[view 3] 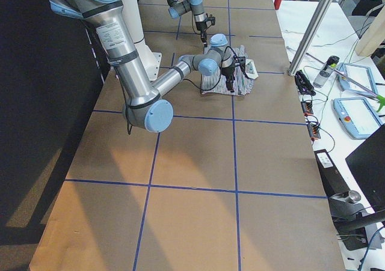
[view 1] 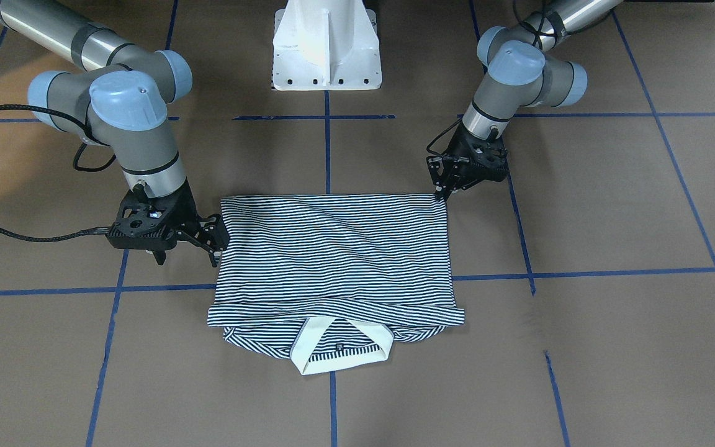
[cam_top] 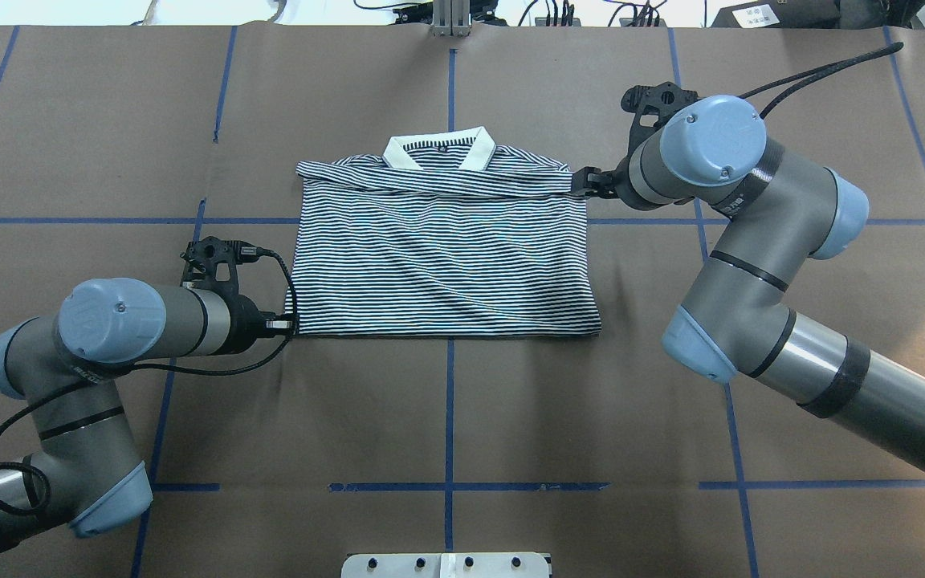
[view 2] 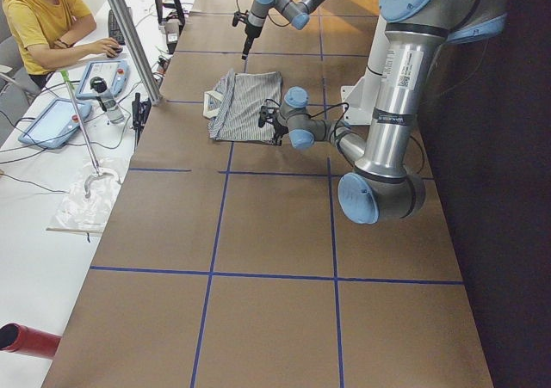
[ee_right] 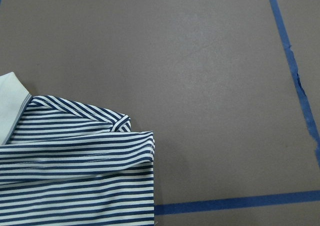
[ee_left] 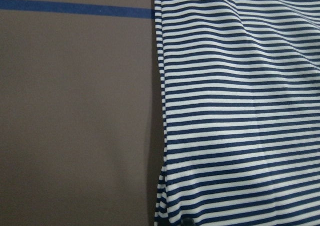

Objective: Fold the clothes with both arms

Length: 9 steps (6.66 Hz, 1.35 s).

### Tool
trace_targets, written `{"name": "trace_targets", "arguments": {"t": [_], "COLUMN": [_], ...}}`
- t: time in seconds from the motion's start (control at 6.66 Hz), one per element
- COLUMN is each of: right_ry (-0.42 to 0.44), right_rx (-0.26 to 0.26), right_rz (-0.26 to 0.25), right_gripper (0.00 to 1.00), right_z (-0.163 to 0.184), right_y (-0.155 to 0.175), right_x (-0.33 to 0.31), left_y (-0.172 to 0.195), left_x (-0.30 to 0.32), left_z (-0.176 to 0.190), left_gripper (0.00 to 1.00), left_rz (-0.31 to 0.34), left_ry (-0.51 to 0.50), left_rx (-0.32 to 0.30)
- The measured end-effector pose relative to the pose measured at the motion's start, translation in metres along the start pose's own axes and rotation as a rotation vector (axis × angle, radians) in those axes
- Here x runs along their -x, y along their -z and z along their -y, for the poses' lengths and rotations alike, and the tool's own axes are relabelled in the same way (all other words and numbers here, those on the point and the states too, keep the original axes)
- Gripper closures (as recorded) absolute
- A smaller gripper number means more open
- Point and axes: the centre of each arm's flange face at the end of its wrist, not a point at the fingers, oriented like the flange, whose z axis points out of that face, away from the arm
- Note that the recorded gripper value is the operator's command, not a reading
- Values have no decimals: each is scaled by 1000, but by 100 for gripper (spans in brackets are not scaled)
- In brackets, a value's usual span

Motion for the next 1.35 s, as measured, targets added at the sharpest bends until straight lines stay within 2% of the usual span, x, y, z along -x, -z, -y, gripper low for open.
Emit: {"name": "trace_targets", "arguments": {"t": [0.3, 0.45, 0.6, 0.75, 1.05, 1.35], "right_ry": [-5, -8, -9, -8, -6, -6], "right_rx": [-1, -1, -1, 0, 1, 0], "right_rz": [-1, -1, -1, -2, -5, -7], "right_gripper": [0, 0, 0, 0, 0, 0], "right_z": [0, 0, 0, -1, -1, 0], "right_y": [0, 0, -1, -1, -3, -3], "right_x": [-1, -1, -1, -1, -1, -1], "left_y": [1, 3, 4, 5, 0, -28], "left_x": [2, 9, 26, 56, 106, 108], "left_z": [-4, -1, 18, 57, 169, 283], "left_gripper": [100, 100, 100, 100, 100, 100], "left_rz": [3, 10, 38, 94, 225, 317], "left_ry": [-15, -57, -130, -191, -252, -239], "left_rx": [-3, -8, -33, -78, -167, -226]}}
